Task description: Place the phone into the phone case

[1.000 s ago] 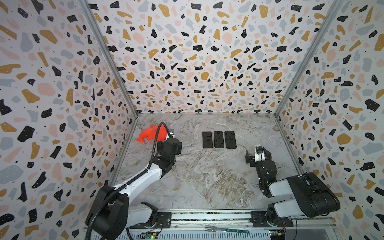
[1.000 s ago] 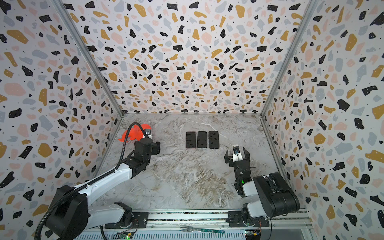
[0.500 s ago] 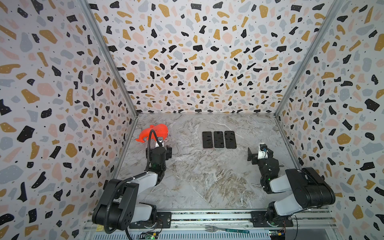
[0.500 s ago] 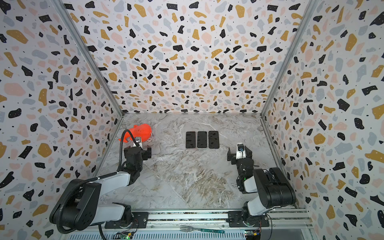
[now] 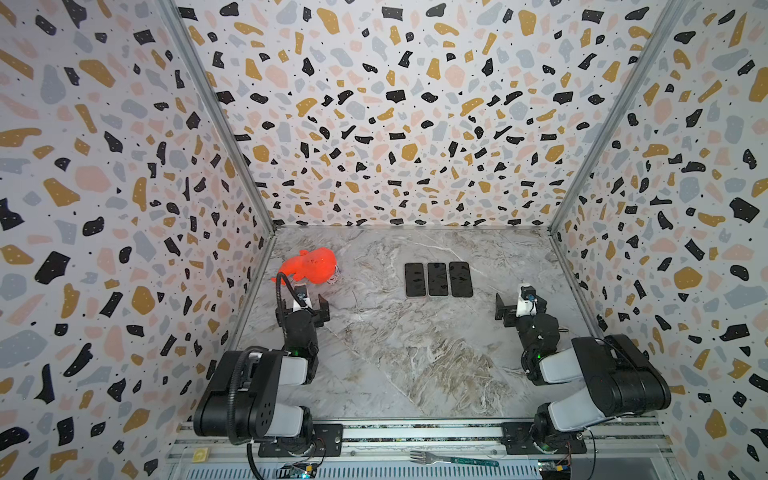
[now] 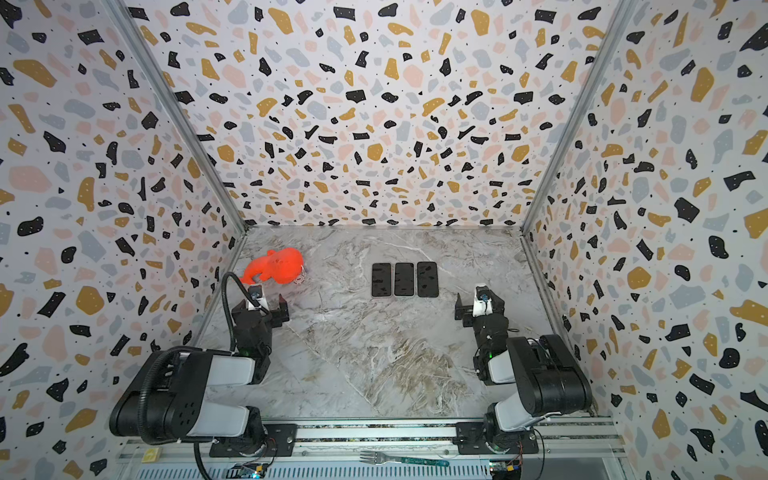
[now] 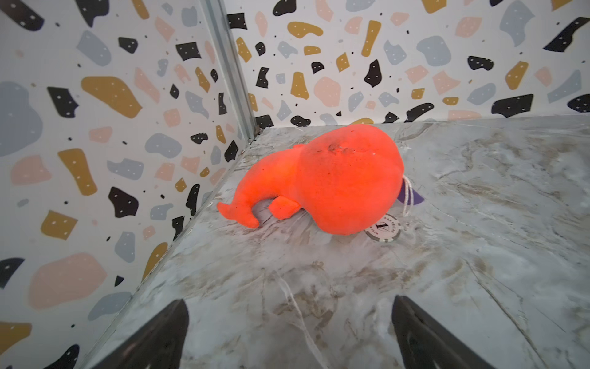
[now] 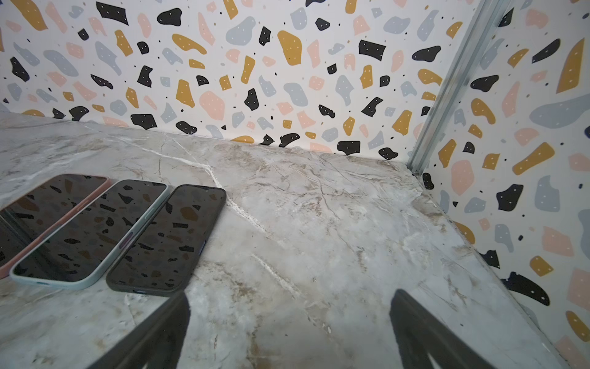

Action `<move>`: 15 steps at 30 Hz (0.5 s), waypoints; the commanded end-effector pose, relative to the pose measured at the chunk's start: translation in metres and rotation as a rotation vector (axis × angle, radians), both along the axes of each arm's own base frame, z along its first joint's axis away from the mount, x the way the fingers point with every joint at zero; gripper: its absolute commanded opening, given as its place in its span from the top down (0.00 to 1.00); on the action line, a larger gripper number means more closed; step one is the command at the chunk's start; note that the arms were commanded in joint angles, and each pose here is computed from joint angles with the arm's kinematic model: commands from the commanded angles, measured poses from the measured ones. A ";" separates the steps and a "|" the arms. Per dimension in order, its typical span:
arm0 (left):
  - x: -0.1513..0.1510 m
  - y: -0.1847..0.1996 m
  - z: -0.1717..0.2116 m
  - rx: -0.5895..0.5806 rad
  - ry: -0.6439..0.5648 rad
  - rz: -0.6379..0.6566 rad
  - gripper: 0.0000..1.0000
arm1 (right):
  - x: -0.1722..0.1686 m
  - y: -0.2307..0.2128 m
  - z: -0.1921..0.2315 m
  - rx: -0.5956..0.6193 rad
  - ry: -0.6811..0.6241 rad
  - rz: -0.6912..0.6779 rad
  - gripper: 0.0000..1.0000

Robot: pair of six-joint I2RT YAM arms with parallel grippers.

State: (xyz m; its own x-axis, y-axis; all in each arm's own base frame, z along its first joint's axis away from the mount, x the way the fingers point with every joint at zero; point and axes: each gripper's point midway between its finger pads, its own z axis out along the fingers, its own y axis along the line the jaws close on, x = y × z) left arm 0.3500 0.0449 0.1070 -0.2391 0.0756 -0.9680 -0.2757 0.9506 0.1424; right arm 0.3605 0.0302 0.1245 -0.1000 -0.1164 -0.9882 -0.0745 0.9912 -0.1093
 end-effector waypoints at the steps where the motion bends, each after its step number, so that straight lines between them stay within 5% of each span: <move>1: 0.008 0.005 0.031 -0.037 -0.142 0.035 0.00 | 0.004 0.000 0.007 0.011 -0.016 0.000 0.01; 15: 0.014 0.010 0.023 -0.049 -0.095 0.041 0.00 | 0.017 0.004 -0.007 0.035 0.057 0.066 0.01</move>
